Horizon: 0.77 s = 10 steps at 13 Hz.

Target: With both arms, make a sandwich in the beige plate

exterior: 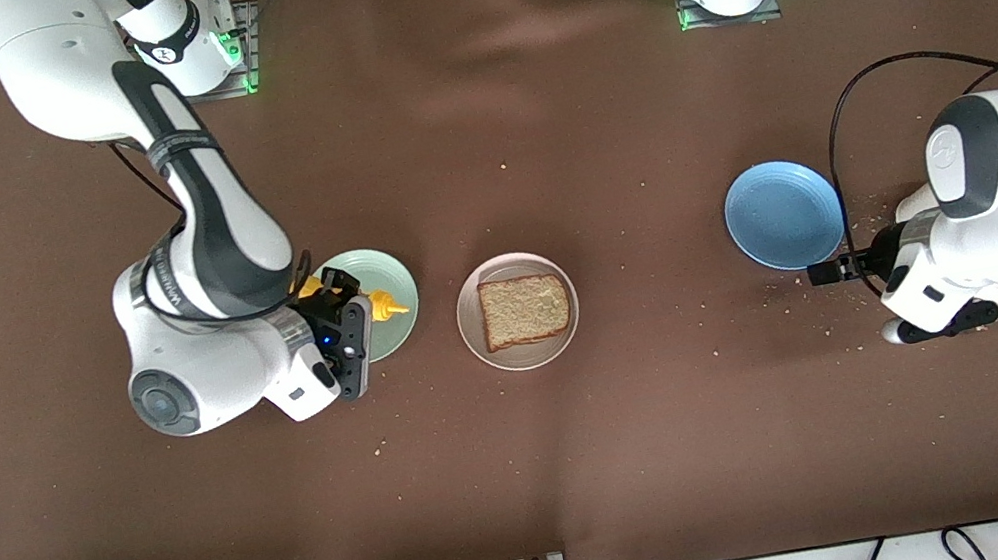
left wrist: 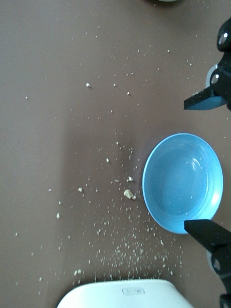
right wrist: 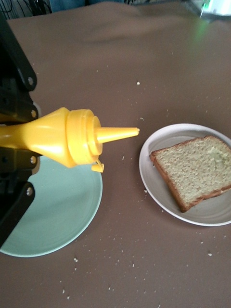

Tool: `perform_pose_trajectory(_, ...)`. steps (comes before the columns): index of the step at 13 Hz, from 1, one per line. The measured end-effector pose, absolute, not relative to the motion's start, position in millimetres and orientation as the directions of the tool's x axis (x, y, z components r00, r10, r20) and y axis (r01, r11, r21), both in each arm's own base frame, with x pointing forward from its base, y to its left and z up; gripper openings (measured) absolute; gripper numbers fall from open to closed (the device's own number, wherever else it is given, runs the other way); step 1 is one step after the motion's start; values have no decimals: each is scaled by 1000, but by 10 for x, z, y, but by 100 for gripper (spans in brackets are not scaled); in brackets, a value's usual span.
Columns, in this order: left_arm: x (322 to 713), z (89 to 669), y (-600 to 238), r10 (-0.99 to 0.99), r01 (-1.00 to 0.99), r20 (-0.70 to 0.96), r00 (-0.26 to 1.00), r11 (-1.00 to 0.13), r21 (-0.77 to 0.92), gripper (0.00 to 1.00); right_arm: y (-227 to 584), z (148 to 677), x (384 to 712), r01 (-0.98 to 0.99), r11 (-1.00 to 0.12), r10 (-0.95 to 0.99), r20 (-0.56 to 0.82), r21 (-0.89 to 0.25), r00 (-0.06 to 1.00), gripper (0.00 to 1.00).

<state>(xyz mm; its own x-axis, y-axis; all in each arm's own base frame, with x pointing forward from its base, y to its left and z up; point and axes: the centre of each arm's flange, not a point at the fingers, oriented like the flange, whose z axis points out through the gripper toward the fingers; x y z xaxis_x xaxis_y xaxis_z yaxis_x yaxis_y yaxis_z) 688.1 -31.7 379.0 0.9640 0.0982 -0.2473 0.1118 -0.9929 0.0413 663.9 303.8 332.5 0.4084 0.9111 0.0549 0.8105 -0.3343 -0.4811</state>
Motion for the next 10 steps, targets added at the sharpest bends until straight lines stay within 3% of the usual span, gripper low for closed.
perform_pose_trajectory(4, 6832, 4110, -146, 50, 46, -211, 976, -999, -25, 100, 3718, 3393, 6354, 820, -482, 875, -114, -308, 471, 9)
perform_pose_trajectory(10, 6553, 4890, 622, -6, -7, -125, 992, -1000, -12, 100, 4349, 3399, 5976, 815, -579, 785, -257, 22, 564, 9)
